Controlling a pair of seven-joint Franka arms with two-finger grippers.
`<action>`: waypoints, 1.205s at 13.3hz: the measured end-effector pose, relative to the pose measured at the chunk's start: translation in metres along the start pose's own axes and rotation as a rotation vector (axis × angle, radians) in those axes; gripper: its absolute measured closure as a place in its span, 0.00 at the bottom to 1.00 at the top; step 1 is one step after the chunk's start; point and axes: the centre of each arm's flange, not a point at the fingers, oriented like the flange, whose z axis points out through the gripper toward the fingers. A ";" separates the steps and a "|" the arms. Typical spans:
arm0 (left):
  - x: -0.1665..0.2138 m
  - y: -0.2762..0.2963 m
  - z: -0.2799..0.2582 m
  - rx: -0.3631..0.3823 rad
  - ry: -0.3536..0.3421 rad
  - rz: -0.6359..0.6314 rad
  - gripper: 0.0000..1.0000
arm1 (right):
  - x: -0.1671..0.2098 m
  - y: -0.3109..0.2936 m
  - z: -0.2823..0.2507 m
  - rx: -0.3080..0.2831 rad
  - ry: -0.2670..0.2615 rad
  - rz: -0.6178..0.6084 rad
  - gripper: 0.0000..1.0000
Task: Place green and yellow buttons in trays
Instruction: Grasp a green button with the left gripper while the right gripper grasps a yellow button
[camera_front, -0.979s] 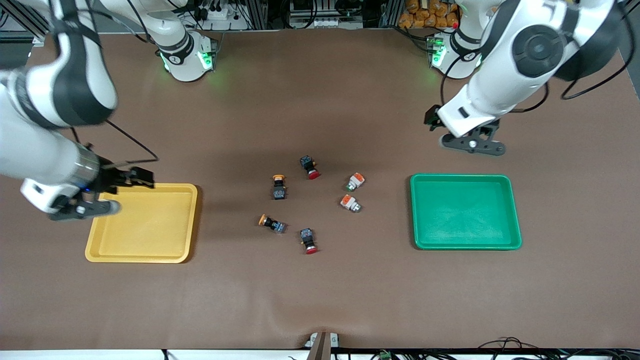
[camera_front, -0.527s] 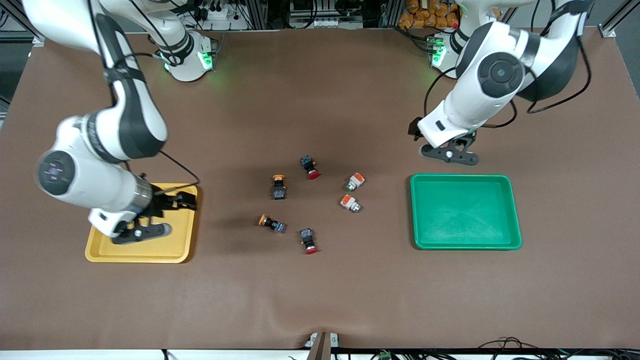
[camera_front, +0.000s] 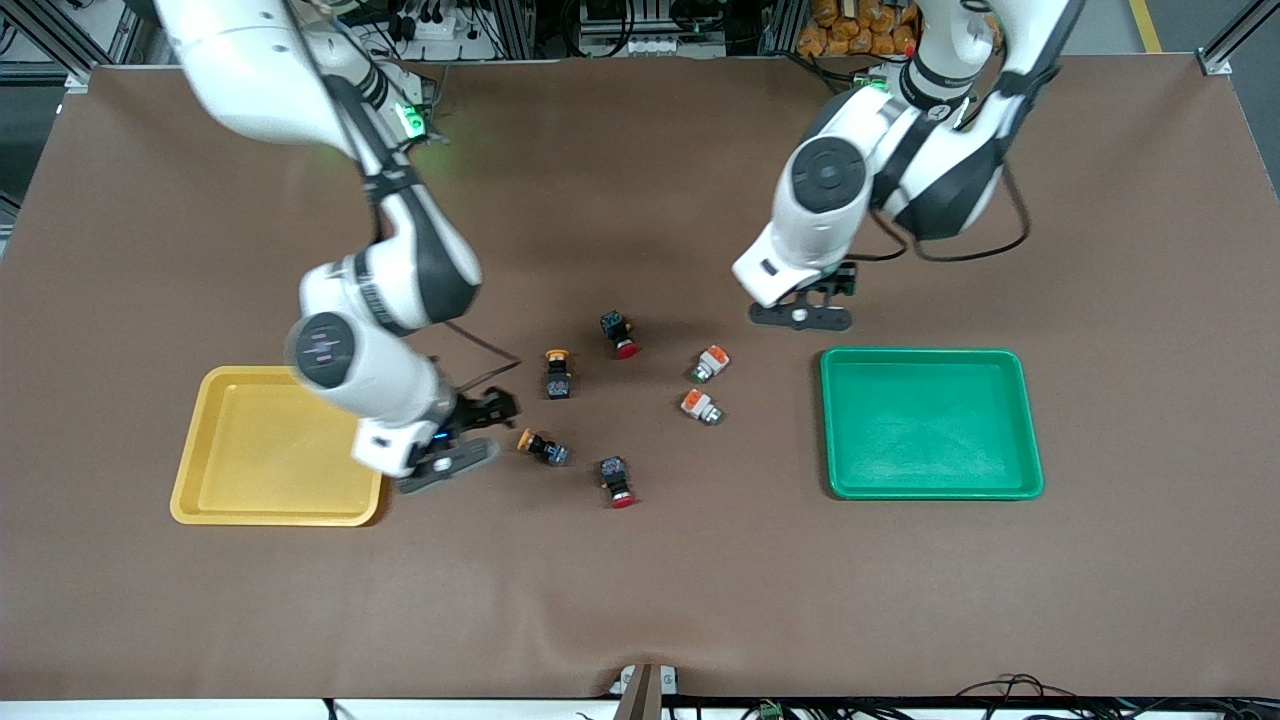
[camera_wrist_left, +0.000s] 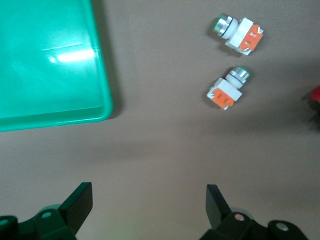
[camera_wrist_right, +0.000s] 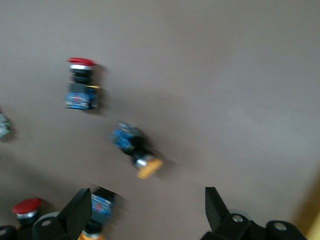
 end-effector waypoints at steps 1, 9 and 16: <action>0.004 0.003 0.011 -0.011 -0.004 0.003 0.00 | 0.001 -0.018 0.012 0.000 0.006 -0.025 0.00; 0.031 0.034 0.089 -0.034 0.146 0.151 0.00 | 0.002 -0.018 0.092 -0.038 0.070 -0.302 0.00; 0.041 0.054 0.132 -0.109 0.184 0.198 0.00 | -0.006 -0.022 0.130 -0.039 0.049 -0.327 0.00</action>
